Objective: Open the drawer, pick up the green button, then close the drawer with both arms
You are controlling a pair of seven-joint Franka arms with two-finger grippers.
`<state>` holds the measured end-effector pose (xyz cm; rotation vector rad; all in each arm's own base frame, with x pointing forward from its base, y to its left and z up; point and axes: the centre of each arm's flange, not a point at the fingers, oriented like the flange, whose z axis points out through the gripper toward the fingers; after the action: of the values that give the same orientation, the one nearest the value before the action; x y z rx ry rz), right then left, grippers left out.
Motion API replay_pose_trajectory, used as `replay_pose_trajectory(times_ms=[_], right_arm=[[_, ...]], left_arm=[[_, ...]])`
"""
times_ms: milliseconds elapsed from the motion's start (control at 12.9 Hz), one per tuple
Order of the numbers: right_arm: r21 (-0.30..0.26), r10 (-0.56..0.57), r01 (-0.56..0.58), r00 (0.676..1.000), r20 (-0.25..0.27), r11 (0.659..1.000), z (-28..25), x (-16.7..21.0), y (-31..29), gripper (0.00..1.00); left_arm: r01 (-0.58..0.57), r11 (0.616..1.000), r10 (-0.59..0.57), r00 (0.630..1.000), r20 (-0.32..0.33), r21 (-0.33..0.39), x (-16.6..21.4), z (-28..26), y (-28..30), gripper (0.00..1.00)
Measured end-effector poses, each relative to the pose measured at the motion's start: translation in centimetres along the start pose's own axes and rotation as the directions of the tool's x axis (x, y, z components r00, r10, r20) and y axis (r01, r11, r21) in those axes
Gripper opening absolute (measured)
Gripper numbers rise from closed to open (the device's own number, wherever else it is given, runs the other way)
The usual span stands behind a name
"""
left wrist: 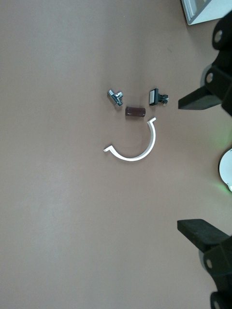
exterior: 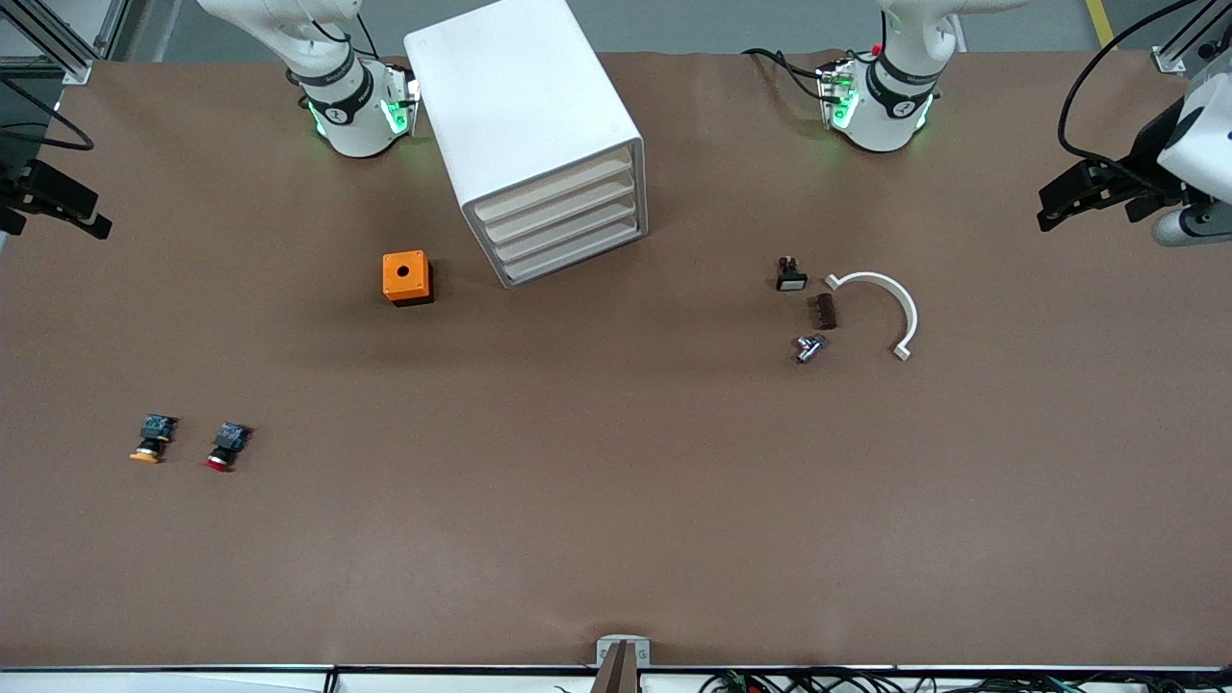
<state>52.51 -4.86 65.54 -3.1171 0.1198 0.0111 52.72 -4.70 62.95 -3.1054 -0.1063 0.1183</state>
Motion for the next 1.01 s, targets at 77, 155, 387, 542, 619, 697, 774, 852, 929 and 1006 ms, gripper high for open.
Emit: replay_pose_trajectory(times_ms=[77, 155, 387, 542, 619, 697, 774, 852, 929, 1006], right_arm=[[-0.001, 0.0, 0.0, 1.0, 0.011, 1.0, 0.5, 0.2, 0.0, 1.0], [-0.002, 0.001, -0.001, 0.999, 0.032, 1.0, 1.6, 0.8, 0.0, 1.0], [-0.016, 0.004, -0.002, 0.996, 0.094, 1.0, 6.2, 3.6, 0.2, 1.0], [-0.025, 0.008, -0.004, 0.992, 0.126, 1.0, 8.6, 4.9, 0.5, 1.0], [-0.027, 0.014, -0.01, 0.99, 0.141, 1.0, 9.5, 5.4, 0.8, 1.0], [-0.028, 0.025, -0.021, 0.987, 0.157, 0.999, 10.6, 5.8, 1.5, 1.0], [-0.029, 0.04, -0.036, 0.985, 0.169, 0.999, 11.5, 6.2, 2.5, 1.0], [-0.029, 0.05, -0.046, 0.984, 0.172, 0.999, 12.0, 6.5, 3.3, 1.0], [-0.029, 0.056, -0.051, 0.983, 0.173, 0.998, 12.1, 6.6, 3.7, 1.0], [-0.029, 0.055, -0.051, 0.984, 0.171, 0.998, 12.1, 6.7, 3.6, 1.0]], left_arm=[[-0.006, 1.0, 0.006, 1.0, 0.015, 0.001, 0.5, 0.8, 0.4, 1.0], [-0.015, 1.0, 0.015, 1.0, 0.023, 0.001, 1.2, 1.7, 0.9, 1.0], [-0.027, 1.0, 0.027, 0.999, -0.017, -0.011, 4.0, 5.3, 3.4, 1.0], [0.013, 1.0, -0.013, 1.0, -0.014, -0.019, 5.6, 8.7, 5.0, 1.0], [0.044, 0.999, -0.044, 0.999, -0.001, -0.021, 6.2, 10.2, 6.1, 1.0], [0.083, 0.996, -0.082, 0.996, 0.018, -0.021, 6.6, 11.7, 7.3, 1.0], [0.128, 0.992, -0.127, 0.991, 0.043, -0.017, 6.9, 13.3, 8.5, 1.0], [0.186, 0.983, -0.185, 0.981, 0.067, -0.013, 7.1, 14.9, 10.1, 1.0], [0.26, 0.966, -0.258, 0.962, 0.086, -0.007, 7.2, 16.6, 12.1, 1.0], [0.335, 0.942, -0.333, 0.938, 0.098, -0.003, 7.3, 18.3, 14.4, 1.0]])
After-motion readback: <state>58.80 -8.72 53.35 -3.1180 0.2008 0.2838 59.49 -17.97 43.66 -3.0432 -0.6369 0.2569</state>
